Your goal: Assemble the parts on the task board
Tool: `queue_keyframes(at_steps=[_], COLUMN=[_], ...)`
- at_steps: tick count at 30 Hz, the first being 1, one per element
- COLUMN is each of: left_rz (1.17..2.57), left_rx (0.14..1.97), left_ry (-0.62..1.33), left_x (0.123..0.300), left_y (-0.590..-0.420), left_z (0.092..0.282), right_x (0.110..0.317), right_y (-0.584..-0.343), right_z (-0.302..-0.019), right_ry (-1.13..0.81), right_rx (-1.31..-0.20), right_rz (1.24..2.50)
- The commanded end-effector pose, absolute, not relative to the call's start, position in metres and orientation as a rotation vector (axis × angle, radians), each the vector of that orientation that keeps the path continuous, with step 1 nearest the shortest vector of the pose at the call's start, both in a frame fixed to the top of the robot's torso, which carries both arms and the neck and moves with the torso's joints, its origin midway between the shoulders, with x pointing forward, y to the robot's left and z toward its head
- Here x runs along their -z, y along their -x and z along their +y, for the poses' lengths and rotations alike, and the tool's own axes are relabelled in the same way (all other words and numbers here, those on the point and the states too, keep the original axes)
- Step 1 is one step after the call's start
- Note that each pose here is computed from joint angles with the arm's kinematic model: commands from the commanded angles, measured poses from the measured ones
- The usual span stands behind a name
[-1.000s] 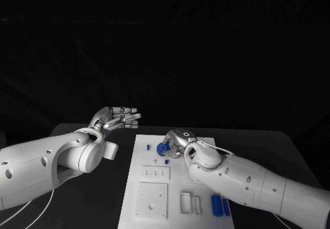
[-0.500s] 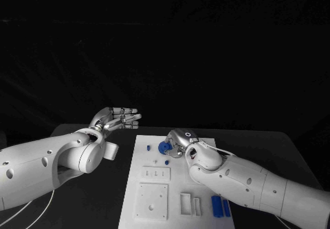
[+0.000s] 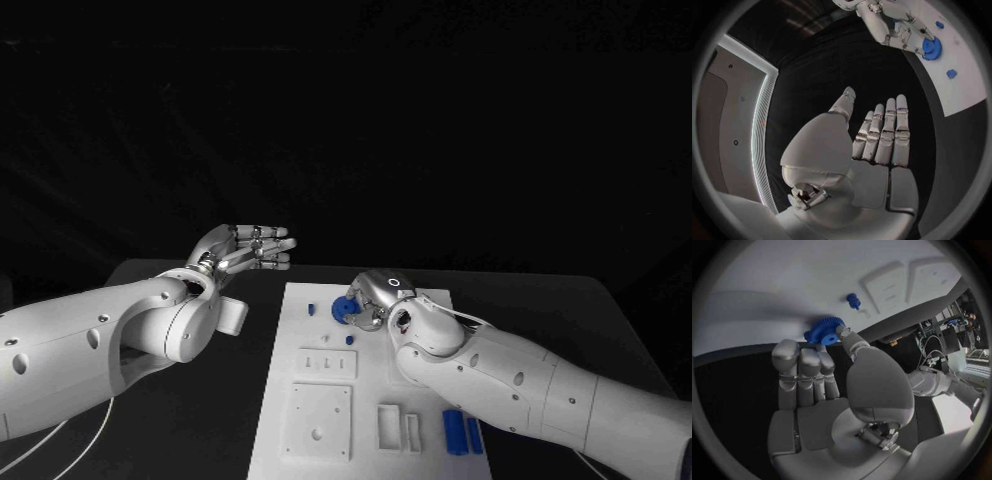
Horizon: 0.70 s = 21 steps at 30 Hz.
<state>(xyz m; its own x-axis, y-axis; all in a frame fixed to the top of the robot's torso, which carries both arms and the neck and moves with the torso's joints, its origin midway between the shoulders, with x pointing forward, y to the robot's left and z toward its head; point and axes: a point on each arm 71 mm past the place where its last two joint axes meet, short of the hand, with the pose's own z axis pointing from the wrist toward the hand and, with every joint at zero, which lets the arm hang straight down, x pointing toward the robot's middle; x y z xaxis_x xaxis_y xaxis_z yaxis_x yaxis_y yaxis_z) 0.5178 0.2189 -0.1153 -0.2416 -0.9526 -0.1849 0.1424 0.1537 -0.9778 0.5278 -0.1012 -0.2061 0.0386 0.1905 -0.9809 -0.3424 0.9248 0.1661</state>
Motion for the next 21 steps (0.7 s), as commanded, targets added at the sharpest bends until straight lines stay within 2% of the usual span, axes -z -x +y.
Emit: queue_keyframes(at_steps=[1,21], left_rz=[1.382,1.383], left_rx=[1.333,1.332], left_ry=[0.845,0.845], left_x=[0.1146,0.1149], left_y=[-0.5174,-0.5185], left_z=[0.2162,0.2158], right_x=[0.2093,0.2149], right_y=[-0.5289,-0.5301], right_z=[-0.099,-0.1008], right_ry=[0.147,0.133], right_rx=[-0.421,-0.43], right_rz=[1.506,1.541])
